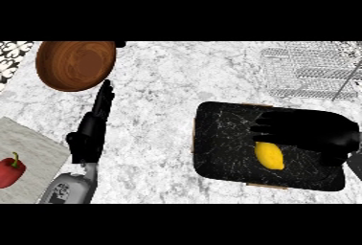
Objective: Pick the lemon from the tray and place it in the tiered basket
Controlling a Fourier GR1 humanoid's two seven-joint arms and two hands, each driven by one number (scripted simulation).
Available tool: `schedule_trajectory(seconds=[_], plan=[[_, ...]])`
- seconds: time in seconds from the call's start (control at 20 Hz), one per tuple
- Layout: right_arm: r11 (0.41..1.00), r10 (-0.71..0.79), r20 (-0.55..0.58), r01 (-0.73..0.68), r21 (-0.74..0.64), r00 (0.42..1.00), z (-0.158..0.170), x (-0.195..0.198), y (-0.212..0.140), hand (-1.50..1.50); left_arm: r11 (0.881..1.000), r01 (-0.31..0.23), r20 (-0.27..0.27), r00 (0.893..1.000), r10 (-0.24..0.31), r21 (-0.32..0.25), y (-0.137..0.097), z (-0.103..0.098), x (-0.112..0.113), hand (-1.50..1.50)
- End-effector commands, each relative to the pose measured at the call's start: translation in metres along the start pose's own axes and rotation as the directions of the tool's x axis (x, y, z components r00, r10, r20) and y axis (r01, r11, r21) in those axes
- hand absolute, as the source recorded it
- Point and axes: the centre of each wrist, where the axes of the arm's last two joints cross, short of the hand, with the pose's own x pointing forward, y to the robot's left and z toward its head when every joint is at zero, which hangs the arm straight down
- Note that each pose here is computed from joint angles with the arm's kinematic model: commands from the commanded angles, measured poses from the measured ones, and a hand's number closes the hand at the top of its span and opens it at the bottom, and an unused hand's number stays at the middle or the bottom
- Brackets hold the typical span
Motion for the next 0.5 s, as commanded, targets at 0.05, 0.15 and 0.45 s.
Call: schedule_trajectory(seconds=[0.05,0.15,0.45], plan=[[0.997,-0.044,0.045,0.041,0.06,0.998,0.001,-0.003,-0.01,-1.5,1.0,0.008,-0.006,1.0,-0.008,0.001,-0.008,0.004,0.003,0.0],[0.997,-0.036,0.05,0.032,0.069,0.998,-0.022,-0.002,-0.005,-1.5,1.0,0.005,0.006,1.0,-0.005,-0.004,-0.006,0.007,-0.001,0.0],[0.997,-0.052,0.042,0.05,0.058,0.998,-0.019,-0.006,0.017,-1.5,1.0,0.01,-0.011,1.0,-0.01,0.0,0.006,0.001,-0.008,0.0]])
